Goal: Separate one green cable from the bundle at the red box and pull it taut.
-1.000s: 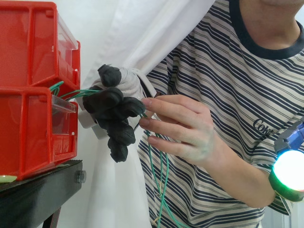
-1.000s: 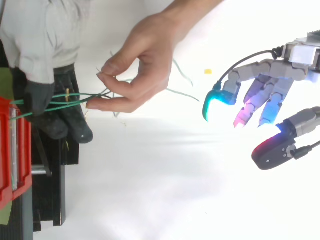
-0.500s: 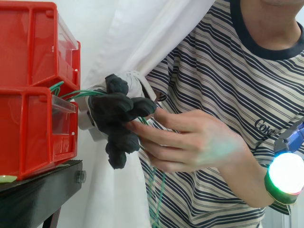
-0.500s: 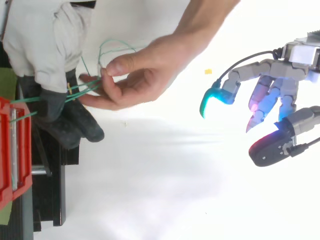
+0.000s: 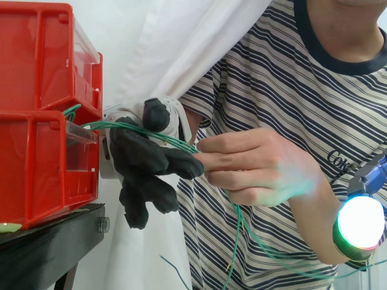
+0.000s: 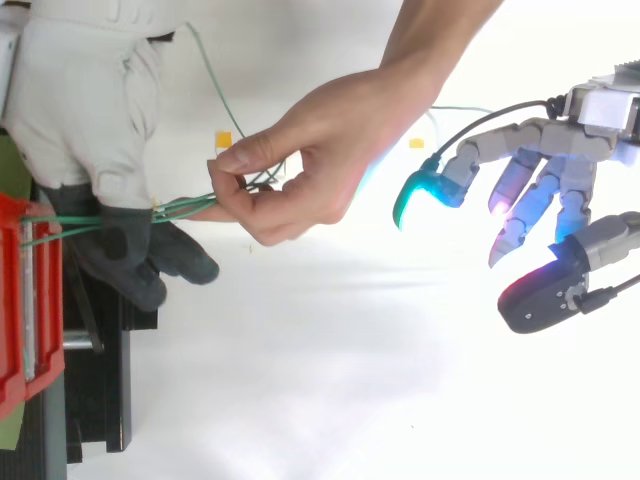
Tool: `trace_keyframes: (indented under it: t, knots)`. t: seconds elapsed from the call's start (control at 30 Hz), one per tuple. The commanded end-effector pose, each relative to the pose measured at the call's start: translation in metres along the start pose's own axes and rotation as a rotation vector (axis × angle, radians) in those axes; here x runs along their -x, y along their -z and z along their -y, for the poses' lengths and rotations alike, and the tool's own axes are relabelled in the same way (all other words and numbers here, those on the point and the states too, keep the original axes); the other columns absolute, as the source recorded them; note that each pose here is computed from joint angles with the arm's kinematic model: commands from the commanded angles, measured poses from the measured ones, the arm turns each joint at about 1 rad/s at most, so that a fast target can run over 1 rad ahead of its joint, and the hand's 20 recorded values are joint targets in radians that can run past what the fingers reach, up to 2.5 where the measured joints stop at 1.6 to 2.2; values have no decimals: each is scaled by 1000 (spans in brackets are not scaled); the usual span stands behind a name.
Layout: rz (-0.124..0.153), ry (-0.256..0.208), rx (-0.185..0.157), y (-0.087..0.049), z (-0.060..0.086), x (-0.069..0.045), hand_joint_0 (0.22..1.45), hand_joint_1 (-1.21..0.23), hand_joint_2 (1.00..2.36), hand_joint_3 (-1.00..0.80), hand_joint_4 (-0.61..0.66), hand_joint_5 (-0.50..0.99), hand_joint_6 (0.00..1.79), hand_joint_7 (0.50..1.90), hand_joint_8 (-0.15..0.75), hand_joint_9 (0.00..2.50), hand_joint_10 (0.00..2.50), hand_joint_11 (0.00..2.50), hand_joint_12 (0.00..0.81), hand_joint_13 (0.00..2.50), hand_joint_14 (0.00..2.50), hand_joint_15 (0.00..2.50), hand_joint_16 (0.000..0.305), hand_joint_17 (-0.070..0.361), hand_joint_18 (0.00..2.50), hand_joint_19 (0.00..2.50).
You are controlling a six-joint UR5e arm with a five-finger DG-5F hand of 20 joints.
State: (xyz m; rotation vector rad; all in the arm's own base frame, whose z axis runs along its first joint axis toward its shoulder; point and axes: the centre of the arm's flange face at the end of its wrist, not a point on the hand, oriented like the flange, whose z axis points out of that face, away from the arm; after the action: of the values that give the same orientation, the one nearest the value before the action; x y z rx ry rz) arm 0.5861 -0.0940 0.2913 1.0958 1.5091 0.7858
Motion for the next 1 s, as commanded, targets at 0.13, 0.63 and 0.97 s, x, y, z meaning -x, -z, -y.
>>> trace_keyframes:
  t: [0.13,0.63,0.97]
  knots:
    - [0,0,-1,0,0,0,745,-782,1000,-500,495,-120,502,718,377,1820,8,235,318,1365,12,275,29,65,734,516]
    - [1,0,0,0,0,0,800,-693,1000,-500,504,-104,503,811,315,1907,11,339,290,1389,13,280,22,49,599,501]
    - [1,0,0,0,0,0,798,-705,1000,-500,488,-97,503,840,331,1934,13,382,287,1450,12,308,20,44,660,527]
